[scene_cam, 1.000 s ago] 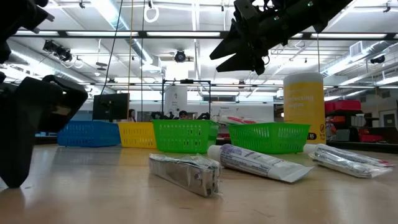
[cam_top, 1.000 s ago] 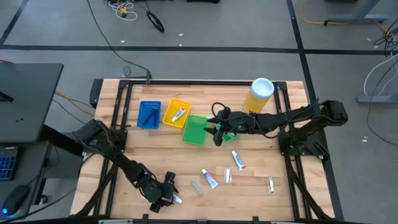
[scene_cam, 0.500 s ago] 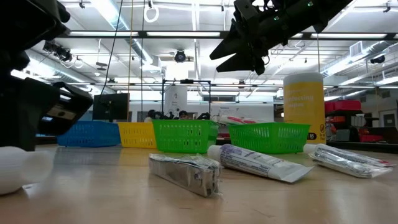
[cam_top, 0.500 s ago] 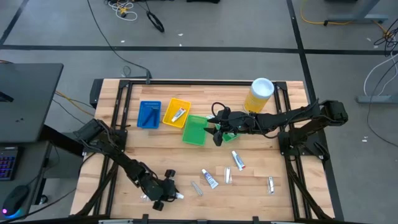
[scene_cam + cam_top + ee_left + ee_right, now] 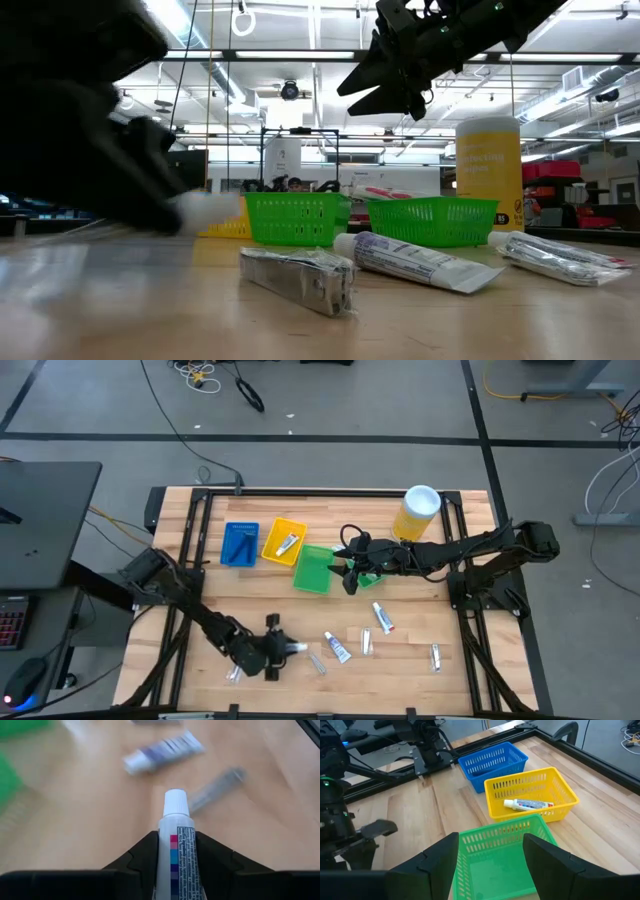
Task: Pick & Place Travel size toiletries
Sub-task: Put the white toothpaste into the yellow bin
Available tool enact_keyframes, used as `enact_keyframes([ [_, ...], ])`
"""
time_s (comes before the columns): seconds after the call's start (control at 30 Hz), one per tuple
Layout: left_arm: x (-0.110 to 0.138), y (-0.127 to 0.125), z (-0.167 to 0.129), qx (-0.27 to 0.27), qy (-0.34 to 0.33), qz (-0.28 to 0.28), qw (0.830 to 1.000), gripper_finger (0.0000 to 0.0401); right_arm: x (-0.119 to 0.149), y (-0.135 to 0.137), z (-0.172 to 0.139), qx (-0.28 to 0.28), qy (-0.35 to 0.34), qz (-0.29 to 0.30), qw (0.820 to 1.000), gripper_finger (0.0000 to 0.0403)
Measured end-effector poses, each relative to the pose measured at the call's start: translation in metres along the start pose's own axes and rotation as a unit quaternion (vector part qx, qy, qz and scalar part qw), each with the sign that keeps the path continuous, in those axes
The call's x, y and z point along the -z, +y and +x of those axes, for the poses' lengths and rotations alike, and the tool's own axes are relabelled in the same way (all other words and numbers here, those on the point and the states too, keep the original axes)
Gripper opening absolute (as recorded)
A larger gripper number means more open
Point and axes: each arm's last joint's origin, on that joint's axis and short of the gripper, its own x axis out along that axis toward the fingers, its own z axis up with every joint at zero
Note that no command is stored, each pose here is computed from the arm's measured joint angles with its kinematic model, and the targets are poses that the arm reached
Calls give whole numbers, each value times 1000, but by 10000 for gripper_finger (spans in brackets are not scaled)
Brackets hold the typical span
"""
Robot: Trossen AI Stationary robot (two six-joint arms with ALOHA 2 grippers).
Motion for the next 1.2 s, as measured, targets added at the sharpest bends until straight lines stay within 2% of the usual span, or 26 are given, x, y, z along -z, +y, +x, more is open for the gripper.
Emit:
enact_keyframes([
  [0.23,-30,28,-2,-90,-41,-18,995,130,0,0,0,0,0,0,1000,233],
  [0.4,-54,61,-13,-161,-45,-36,985,130,0,0,0,0,0,0,1000,233],
  [0.53,-73,92,-20,-201,-51,-73,975,130,0,0,0,0,0,0,1000,233],
  [0.7,-87,136,-24,-264,-48,-117,956,130,0,0,0,0,0,0,1000,233],
  [0.9,-85,190,-20,-345,-8,-147,927,130,0,0,0,-1,0,0,1000,233],
  [0.97,-84,207,-19,-351,3,-169,921,130,0,0,0,-1,1,0,1000,233],
  [1.2,-80,254,-19,-337,46,-202,919,130,0,0,0,0,0,0,1000,233],
])
